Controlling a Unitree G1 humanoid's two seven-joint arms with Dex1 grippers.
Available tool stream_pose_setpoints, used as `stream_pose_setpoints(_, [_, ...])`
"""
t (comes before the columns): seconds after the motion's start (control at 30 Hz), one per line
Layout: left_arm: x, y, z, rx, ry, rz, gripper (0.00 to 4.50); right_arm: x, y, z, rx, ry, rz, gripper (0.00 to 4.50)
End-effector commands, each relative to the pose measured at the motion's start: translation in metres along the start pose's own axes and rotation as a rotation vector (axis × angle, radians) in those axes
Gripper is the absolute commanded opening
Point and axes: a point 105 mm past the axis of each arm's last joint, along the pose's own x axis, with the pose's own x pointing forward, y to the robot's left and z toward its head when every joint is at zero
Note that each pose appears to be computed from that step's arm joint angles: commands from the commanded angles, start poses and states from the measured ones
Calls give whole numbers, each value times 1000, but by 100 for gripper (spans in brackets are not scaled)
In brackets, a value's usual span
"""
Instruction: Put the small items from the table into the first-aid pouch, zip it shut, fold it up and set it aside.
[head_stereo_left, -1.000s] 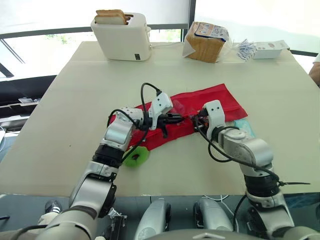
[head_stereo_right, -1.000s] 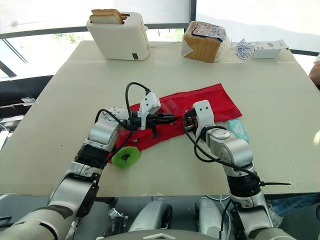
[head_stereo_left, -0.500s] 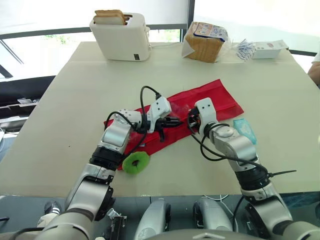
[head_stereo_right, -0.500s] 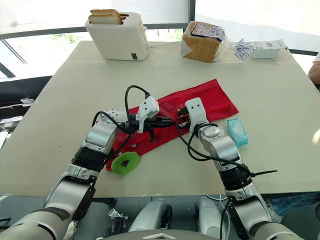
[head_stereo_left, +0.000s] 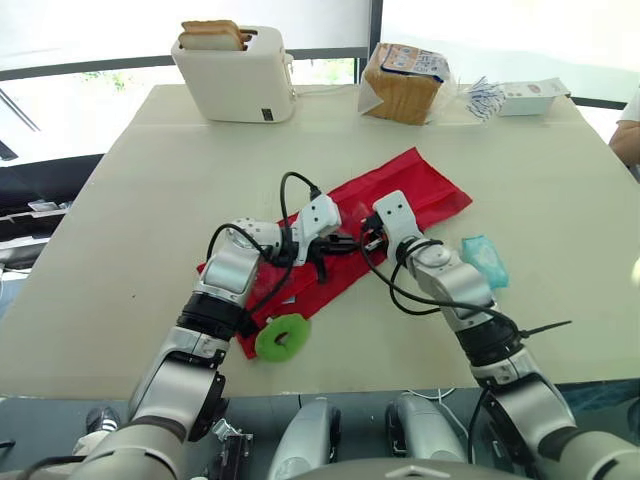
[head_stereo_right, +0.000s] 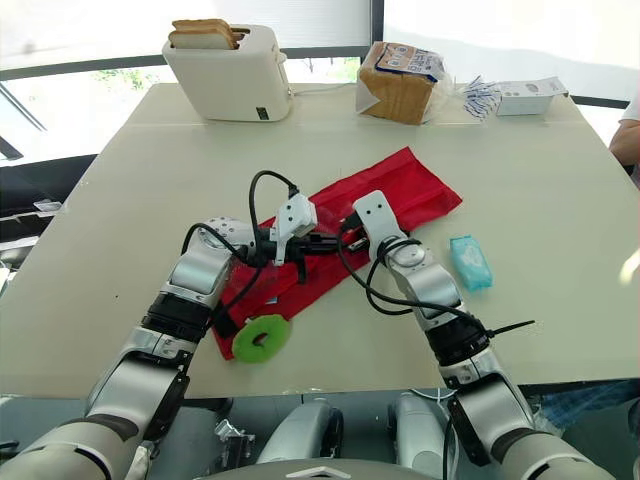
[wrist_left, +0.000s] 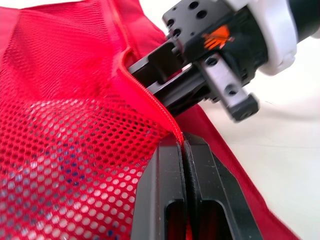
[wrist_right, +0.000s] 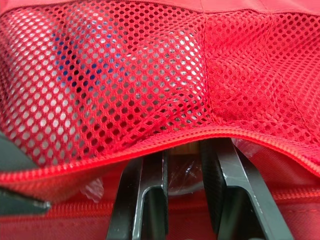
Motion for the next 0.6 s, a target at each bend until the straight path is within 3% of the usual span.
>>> stream_pose_setpoints(0.03, [2, 0, 4, 40, 4, -21, 0, -15, -20, 11, -4, -70, -49, 179])
stream_pose_setpoints(0.13, [-2, 5, 2, 38, 15, -8, 0, -39, -21, 15, 26, -125, 0, 316])
stream_pose_setpoints(0.3, [-6, 15, 2, 39, 19, 10, 0, -66, -21, 3, 2, -97, 48, 316])
stream_pose_setpoints(0.5, [-4, 17, 5, 47, 13, 4, 0, -53, 1, -8, 45, -40, 142, 32])
stream_pose_setpoints(0.53, [-3, 16, 6, 48, 10, 1, 0, -48, 1, -7, 54, -41, 133, 11])
stream_pose_setpoints(0.6, [-2, 15, 6, 52, 9, -7, 0, -36, -1, -5, 62, -45, 110, 11])
